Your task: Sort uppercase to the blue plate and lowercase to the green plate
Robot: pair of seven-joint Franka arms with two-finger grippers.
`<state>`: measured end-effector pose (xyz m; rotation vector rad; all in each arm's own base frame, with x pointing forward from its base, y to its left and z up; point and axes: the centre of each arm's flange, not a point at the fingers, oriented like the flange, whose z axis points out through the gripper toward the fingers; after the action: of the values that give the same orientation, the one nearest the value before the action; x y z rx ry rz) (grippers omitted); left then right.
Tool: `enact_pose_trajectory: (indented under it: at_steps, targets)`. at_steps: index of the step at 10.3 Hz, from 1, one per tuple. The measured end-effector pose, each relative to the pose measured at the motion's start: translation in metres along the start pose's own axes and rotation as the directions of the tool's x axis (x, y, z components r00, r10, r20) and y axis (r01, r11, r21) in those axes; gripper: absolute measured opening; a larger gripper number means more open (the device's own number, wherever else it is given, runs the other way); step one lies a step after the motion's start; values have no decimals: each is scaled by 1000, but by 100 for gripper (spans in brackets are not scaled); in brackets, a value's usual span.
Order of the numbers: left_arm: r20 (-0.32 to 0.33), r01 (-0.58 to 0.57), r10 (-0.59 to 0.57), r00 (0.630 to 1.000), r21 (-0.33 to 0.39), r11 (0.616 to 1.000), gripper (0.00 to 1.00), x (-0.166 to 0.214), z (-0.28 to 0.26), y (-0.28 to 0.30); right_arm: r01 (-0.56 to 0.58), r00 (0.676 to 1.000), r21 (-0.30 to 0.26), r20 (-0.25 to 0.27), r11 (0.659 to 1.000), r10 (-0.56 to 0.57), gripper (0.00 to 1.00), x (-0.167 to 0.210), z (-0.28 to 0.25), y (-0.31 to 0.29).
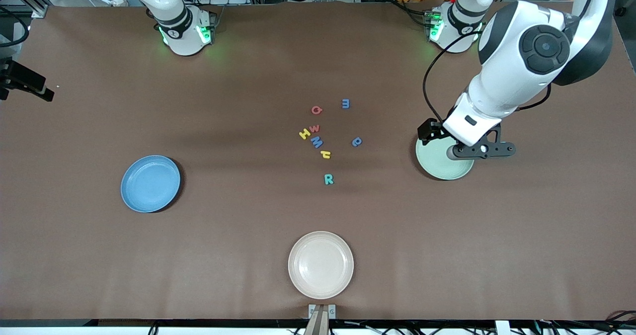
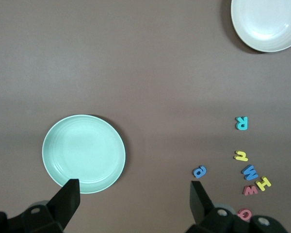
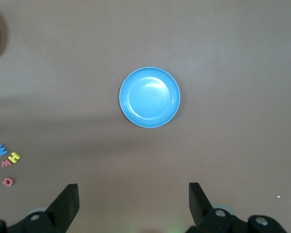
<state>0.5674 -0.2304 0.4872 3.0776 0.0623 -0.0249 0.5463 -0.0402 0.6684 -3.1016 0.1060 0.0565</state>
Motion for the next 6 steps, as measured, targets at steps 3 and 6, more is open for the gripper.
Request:
enact_pose_trajectory:
  at_steps: [3,6]
  targets:
    - [26,60,-60,998,-17,998,100,3,27,9,-13,1000,0,5,1000,13,100,0,1,7]
    - [21,154,-154,988,-40,987,100,12,64,22,-23,1000,1,8,1000,23,100,0,1,13]
